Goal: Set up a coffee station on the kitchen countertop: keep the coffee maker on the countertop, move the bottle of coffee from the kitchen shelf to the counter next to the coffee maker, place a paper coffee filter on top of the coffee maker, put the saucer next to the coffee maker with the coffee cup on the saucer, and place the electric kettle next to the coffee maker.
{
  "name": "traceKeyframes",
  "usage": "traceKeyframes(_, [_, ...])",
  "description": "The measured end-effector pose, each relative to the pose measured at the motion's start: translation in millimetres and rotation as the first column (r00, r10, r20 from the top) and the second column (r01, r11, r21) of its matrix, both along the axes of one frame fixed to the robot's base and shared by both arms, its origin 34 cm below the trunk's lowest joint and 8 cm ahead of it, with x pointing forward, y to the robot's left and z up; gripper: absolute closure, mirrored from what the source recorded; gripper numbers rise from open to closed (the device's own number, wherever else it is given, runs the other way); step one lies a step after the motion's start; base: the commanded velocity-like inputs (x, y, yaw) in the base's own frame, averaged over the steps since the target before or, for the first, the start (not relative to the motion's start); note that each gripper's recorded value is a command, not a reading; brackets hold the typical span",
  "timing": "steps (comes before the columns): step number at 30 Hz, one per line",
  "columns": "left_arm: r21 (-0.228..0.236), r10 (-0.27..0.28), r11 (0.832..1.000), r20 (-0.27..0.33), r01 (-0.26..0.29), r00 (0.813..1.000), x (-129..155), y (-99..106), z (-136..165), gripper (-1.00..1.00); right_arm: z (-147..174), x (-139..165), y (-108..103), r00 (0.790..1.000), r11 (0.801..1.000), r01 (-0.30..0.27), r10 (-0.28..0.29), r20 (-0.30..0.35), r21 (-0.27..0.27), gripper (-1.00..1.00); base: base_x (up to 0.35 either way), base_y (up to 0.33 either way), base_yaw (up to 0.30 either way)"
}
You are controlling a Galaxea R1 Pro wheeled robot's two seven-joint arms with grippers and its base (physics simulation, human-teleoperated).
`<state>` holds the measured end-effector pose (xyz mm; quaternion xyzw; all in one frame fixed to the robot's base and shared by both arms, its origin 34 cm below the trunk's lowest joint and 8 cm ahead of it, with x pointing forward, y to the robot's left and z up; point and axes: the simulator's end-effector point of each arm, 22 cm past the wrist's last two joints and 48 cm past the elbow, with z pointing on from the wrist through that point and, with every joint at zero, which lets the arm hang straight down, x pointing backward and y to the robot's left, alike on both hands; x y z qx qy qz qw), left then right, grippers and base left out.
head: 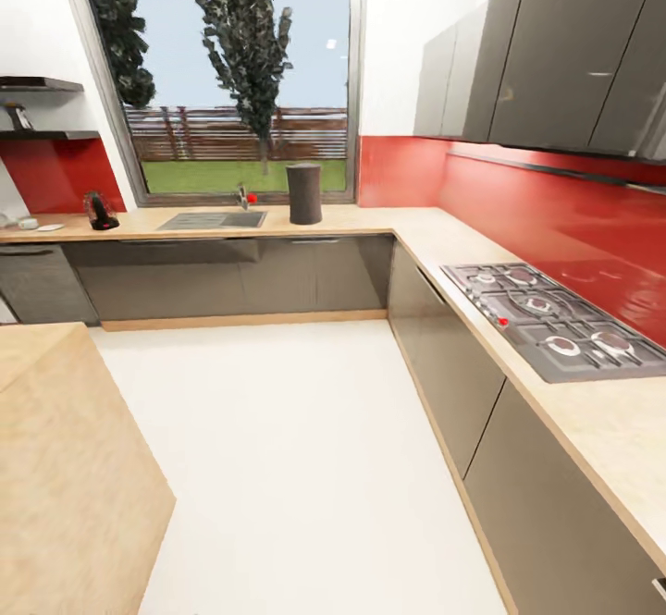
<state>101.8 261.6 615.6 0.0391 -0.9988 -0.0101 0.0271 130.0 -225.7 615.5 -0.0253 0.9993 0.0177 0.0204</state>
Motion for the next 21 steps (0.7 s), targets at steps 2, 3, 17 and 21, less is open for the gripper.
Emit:
traceKeyframes(2, [0.0, 0.0, 1.0, 0.003, 0.0, 1.0, 1.0, 0.0, 0.0, -1.0, 0.1, 1.0, 0.0, 1.0, 1.0, 0.0, 0.0, 0.003, 0.0, -1.0, 0.0, 0.0, 0.12])
traceKeyframes(3, [0.0, 0.0, 1.0, 0.004, 0.0, 1.0, 1.6, 0.0, 0.0, -1.0, 0.1, 1.6, 0.0, 1.0, 1.0, 0.0, 0.0, 0.004, 0.0, -1.0, 0.0, 0.0, 0.119])
traceKeyframes(17, [-0.001, 0.001, 1.0, 0.025, -0.001, 1.0, 9.5, -0.6, -0.1, -1.0, 0.6, 9.4, 0.0, 1.0, 1.0, 0.0, 0.0, 0.024, 0.0, -1.0, 0.0, 0.0, 0.114])
traceKeyframes(21, [-0.001, 0.001, 1.0, 0.03, -0.001, 1.0, 11.8, -0.5, -0.1, -1.0, 0.8, 11.7, 0.0, 1.0, 1.0, 0.0, 0.0, 0.03, 0.0, -1.0, 0.0, 0.0, 0.095])
